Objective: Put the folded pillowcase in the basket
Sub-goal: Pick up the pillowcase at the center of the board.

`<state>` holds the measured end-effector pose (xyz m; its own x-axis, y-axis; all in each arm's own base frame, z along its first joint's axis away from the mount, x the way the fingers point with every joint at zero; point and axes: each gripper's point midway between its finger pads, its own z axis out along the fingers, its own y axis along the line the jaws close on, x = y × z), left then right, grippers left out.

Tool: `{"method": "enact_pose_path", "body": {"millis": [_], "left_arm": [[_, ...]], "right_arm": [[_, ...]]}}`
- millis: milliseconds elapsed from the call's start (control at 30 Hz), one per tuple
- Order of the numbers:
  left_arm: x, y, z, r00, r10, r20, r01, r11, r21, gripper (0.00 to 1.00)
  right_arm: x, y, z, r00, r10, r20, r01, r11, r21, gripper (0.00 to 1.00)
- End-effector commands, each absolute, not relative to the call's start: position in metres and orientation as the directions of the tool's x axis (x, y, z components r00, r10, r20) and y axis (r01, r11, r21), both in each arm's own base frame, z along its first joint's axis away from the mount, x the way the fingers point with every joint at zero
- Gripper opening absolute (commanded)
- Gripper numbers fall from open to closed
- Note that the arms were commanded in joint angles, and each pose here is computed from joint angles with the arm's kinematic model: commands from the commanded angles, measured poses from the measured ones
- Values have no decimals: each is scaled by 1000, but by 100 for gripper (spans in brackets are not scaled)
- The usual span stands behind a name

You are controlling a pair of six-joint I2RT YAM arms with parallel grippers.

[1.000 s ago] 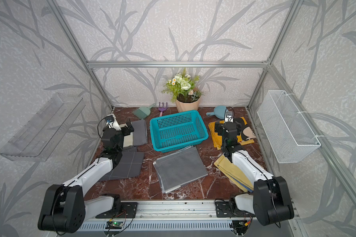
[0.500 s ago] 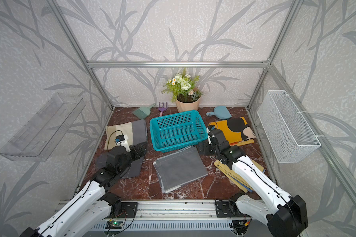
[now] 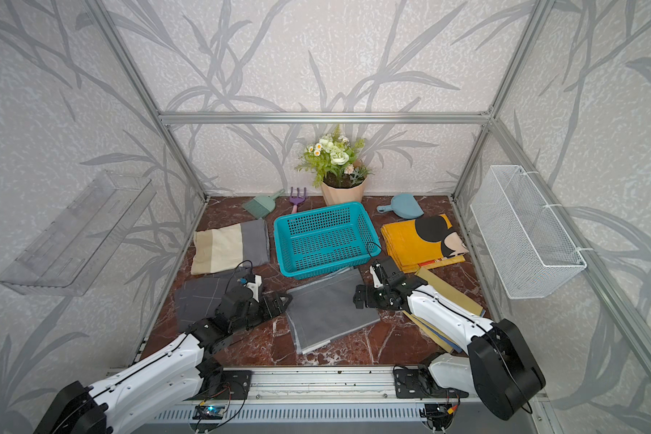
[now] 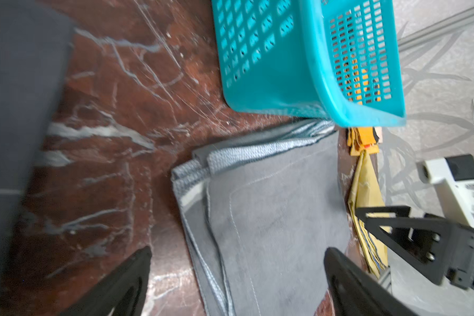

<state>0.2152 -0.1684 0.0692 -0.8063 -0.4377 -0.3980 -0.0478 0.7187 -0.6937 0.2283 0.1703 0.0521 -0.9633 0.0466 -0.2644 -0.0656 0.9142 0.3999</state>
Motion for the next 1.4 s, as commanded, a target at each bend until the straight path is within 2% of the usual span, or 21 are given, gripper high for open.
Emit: {"method": "enact_pose_path", "body": {"millis": [0, 167, 367, 567, 667, 733, 833, 867, 933, 1000, 1033, 1200, 1367], "left_arm": [[212, -182, 69, -817, -450, -361, -43, 671, -740, 100], [204, -195, 54, -849, -412, -332, -47, 683, -729, 100], [194, -202, 35, -874, -386, -297, -68, 701, -710, 100], [188, -206, 27, -885, -362, -292, -74, 729, -681, 98], [186, -205, 26, -885, -360, -295, -75, 735, -674, 85], [185, -204, 26, -885, -361, -294, -78, 738, -671, 73], [185, -203, 25, -883, -363, -297, -81, 741, -667, 46], [184, -202, 24, -883, -363, -296, -83, 743, -665, 41], [184, -202, 24, -883, -362, -297, -83, 745, -662, 24], [185, -202, 24, -883, -362, -299, -82, 746, -661, 0], [184, -202, 24, -884, -359, -300, -79, 746, -661, 0], [188, -205, 38, -877, -336, -343, -36, 759, -650, 0], [194, -217, 76, -861, -255, -440, 93, 773, -628, 0]], "right_arm": [[232, 178, 45, -963, 48, -264, -74, 899, 432, 99], [233, 171, 29, -963, 63, -261, -48, 916, 398, 99], [230, 181, 15, -975, 68, -213, -34, 896, 443, 100], [219, 199, 9, -983, 44, -177, -49, 871, 489, 93], [212, 203, 6, -987, 40, -159, -46, 863, 503, 80], [207, 203, 2, -988, 43, -145, -38, 859, 511, 64], [199, 203, -3, -991, 40, -129, -33, 857, 514, 42], [197, 203, -3, -991, 37, -126, -33, 858, 513, 36], [193, 203, -4, -992, 25, -120, -40, 860, 508, 20], [191, 205, -3, -993, 16, -119, -47, 863, 503, 4], [190, 205, -2, -992, 11, -123, -52, 865, 499, 0], [189, 206, 12, -989, -4, -147, -75, 872, 484, 0], [191, 208, 50, -974, -17, -225, -127, 865, 485, 0]]}}
